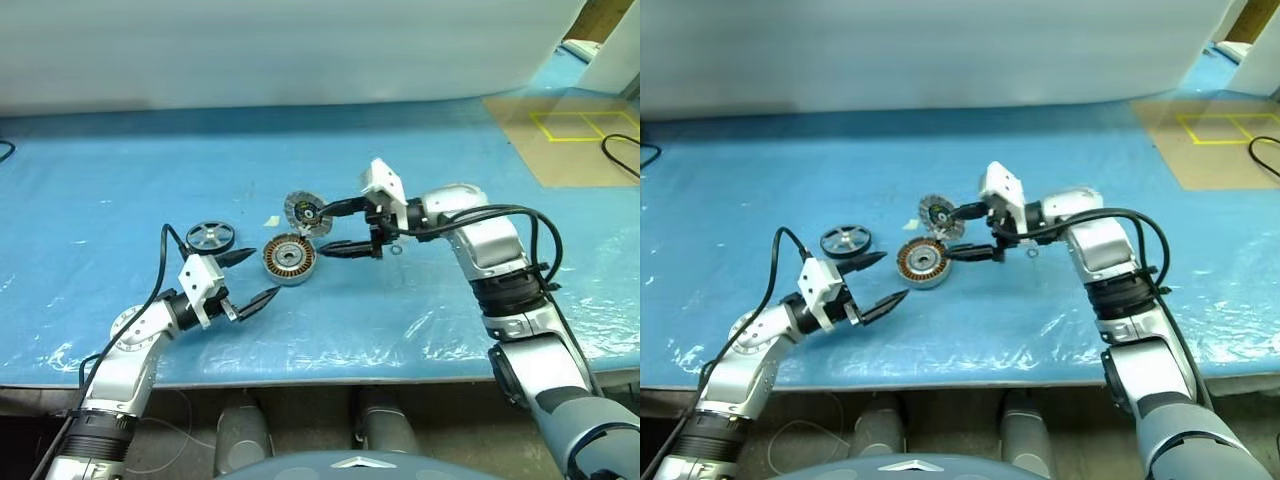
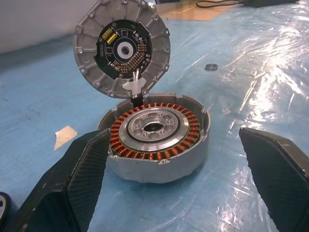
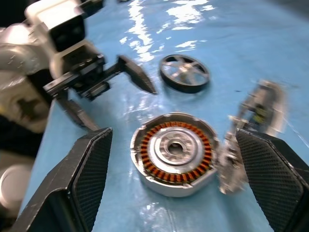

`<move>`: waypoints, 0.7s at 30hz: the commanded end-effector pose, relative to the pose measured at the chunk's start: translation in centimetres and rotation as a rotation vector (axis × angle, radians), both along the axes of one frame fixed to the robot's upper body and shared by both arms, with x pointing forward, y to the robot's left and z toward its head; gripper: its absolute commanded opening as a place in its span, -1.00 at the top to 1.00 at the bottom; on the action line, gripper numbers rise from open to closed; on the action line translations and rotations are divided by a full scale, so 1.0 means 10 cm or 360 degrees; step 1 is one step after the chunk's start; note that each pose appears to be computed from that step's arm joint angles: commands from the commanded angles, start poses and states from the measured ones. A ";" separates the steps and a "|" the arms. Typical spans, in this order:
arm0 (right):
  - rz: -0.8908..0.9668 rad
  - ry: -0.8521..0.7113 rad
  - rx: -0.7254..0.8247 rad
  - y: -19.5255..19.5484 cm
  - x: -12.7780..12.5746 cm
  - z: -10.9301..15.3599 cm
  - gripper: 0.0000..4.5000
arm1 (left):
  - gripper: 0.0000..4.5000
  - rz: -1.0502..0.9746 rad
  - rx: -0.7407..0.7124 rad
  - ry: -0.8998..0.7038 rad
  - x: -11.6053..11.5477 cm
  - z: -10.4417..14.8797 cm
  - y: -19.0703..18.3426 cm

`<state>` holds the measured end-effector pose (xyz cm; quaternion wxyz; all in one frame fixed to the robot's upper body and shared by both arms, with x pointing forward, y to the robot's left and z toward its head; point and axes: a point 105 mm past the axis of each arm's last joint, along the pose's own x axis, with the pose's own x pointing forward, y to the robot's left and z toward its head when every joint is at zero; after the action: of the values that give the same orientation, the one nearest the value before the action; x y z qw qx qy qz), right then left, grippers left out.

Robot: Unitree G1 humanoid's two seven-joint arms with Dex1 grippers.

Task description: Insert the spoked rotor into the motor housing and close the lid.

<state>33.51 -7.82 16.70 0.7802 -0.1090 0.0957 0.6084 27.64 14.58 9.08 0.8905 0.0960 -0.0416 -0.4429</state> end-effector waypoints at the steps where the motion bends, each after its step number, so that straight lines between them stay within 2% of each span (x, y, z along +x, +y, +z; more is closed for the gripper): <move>1: -0.0157 -0.0071 0.0134 -0.16 0.02 0.13 -0.93 | -1.00 -0.0015 -0.0009 -0.0036 -0.01 0.07 0.00; 8: -0.0495 -0.0043 0.0235 -0.54 0.04 -0.08 -0.93 | -1.00 -0.0035 -0.0015 -0.0048 0.02 0.11 -0.02; 12: -0.0674 -0.0054 0.0026 -0.79 0.06 -0.44 -0.93 | -1.00 -0.0041 -0.0017 -0.0051 0.02 0.11 -0.02; 18: -0.0895 -0.0051 -0.0175 -1.10 0.15 -0.78 -0.93 | -1.00 -0.0044 -0.0018 -0.0041 0.01 0.10 -0.02; 21: -0.0950 -0.0032 -0.0188 -1.17 0.18 -0.86 -0.93 | -1.00 -0.0044 -0.0017 -0.0037 0.01 0.10 -0.02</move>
<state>34.96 -19.29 7.35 0.9146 -0.1134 0.1680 0.3500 27.76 14.35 9.30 0.8857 0.0953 -0.0414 -0.4525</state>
